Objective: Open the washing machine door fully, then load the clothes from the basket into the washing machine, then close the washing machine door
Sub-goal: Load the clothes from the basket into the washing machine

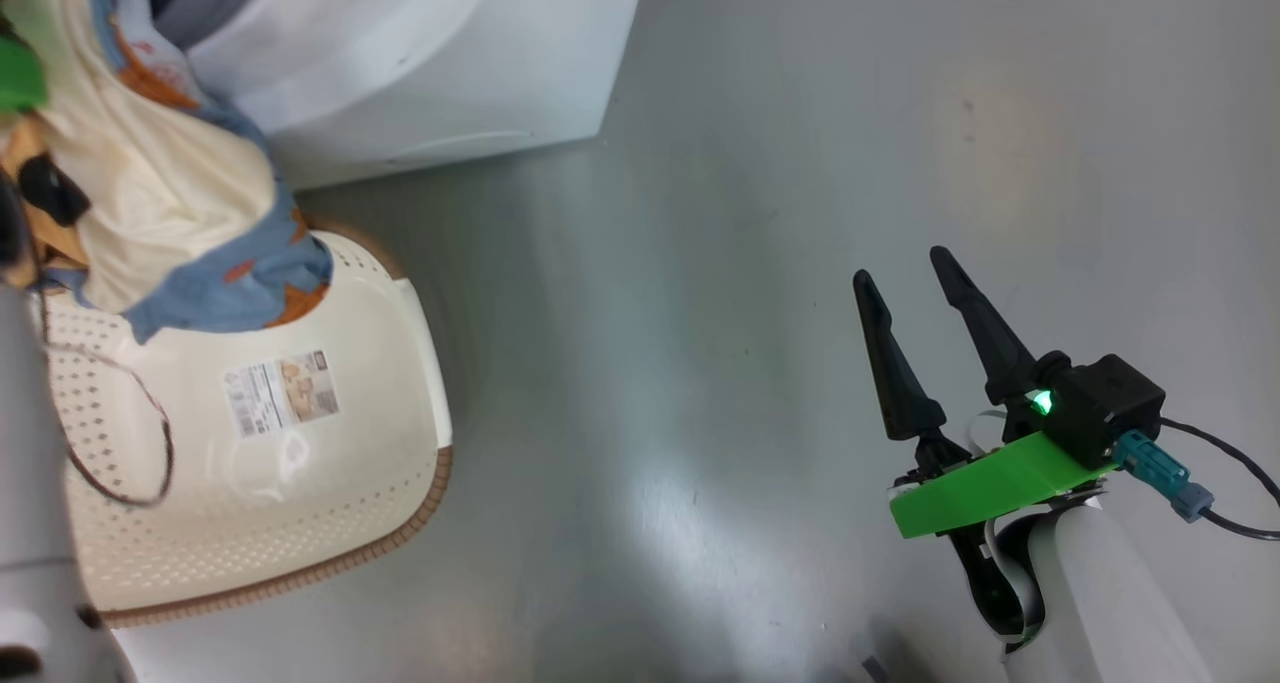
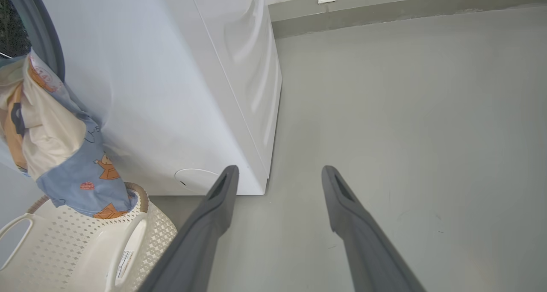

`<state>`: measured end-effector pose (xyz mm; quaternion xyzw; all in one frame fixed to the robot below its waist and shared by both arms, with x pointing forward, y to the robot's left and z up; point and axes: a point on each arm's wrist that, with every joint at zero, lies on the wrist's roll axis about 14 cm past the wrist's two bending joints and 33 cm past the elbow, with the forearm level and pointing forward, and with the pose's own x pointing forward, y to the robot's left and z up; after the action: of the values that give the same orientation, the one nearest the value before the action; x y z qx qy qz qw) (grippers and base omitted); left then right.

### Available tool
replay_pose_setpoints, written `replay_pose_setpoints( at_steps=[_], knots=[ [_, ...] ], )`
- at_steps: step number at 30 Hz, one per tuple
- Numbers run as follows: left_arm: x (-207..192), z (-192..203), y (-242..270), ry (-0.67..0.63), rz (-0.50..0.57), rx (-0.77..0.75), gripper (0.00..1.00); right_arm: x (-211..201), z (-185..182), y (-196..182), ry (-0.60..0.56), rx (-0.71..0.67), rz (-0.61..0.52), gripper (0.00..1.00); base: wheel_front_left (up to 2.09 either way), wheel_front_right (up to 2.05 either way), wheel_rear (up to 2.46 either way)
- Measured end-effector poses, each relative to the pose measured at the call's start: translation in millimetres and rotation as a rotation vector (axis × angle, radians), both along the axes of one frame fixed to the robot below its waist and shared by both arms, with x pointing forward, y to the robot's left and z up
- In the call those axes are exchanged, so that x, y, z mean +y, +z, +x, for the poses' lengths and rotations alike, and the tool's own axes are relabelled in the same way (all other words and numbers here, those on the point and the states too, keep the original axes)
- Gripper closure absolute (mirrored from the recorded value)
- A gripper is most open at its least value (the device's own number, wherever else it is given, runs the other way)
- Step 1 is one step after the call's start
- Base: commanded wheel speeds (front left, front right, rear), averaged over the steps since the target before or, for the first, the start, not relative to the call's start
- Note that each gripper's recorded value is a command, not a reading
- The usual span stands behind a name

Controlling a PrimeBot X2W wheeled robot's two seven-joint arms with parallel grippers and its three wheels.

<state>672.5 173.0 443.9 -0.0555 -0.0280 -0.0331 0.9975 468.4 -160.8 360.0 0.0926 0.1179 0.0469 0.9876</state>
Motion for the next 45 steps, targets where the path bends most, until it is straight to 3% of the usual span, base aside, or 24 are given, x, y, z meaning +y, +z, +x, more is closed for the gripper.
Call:
replay_pose_setpoints(
  at_steps=[17,45],
  knots=[
    [15,-85,-1,0.047,-0.053,0.033,0.00,9,-3,38,0.022,-0.079,0.006,0.00,0.00,0.00,0.00],
    [18,-204,-82,0.083,-0.031,0.286,0.00,5,-11,33,0.012,-0.056,0.000,0.00,0.00,0.00,0.00]
  ],
)
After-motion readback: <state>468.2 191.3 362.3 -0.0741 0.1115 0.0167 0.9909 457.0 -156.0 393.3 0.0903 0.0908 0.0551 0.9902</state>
